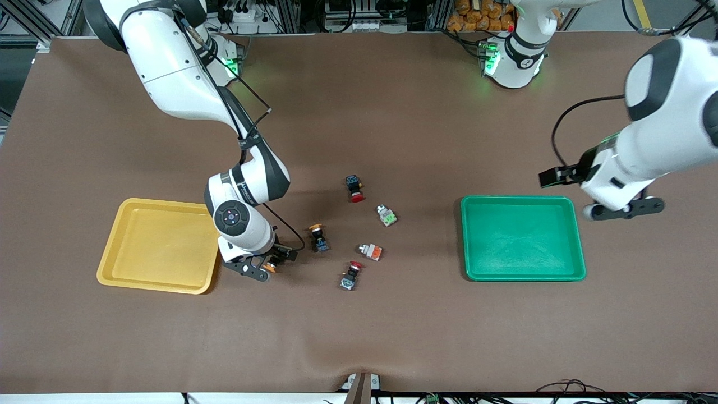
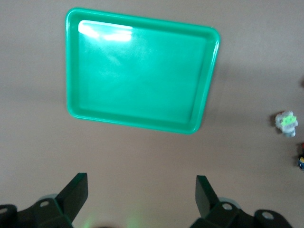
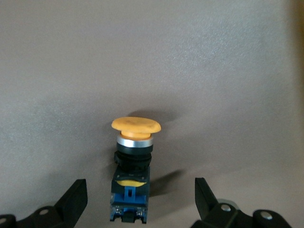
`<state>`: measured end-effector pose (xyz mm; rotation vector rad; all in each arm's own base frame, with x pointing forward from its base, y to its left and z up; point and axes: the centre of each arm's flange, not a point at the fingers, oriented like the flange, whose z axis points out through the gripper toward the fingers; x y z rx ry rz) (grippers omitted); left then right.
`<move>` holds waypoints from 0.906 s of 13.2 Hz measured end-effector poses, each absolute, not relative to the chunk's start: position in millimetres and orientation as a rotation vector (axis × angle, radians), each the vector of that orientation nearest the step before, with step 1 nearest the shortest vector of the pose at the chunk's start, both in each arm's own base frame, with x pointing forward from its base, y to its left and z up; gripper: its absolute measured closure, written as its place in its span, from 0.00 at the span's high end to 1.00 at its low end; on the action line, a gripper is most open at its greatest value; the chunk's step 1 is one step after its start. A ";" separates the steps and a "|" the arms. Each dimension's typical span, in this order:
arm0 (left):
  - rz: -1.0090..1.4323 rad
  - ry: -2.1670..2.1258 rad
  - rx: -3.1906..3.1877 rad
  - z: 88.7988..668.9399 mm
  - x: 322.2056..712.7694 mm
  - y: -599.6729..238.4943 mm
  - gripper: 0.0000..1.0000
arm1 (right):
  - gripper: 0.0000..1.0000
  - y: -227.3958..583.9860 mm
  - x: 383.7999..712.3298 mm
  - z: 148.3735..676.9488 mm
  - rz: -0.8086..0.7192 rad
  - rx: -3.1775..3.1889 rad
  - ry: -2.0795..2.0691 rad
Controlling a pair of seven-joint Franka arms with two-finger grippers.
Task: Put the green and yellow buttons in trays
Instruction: 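Lift the yellow button with the right gripper while the left gripper reaches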
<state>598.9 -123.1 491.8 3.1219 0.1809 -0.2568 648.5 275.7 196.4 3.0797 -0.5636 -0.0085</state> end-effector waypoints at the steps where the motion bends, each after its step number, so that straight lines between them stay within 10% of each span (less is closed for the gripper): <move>1: -0.246 0.186 3.119 477.4 603.2 -140.2 1.00 | 1.00 274.1 649.3 196.6 0.003 3.072 -0.550; 4: -0.242 0.232 3.109 424.3 613.6 -192.0 1.00 | 1.00 276.3 648.1 191.0 0.020 3.071 -0.530; 10: -0.207 0.549 3.062 341.0 592.0 -321.3 1.00 | 0.33 277.7 653.6 195.5 0.075 3.073 -0.576; 12: -0.193 0.692 3.023 309.0 579.5 -360.9 1.00 | 0.33 267.1 664.0 214.8 0.127 3.071 -0.600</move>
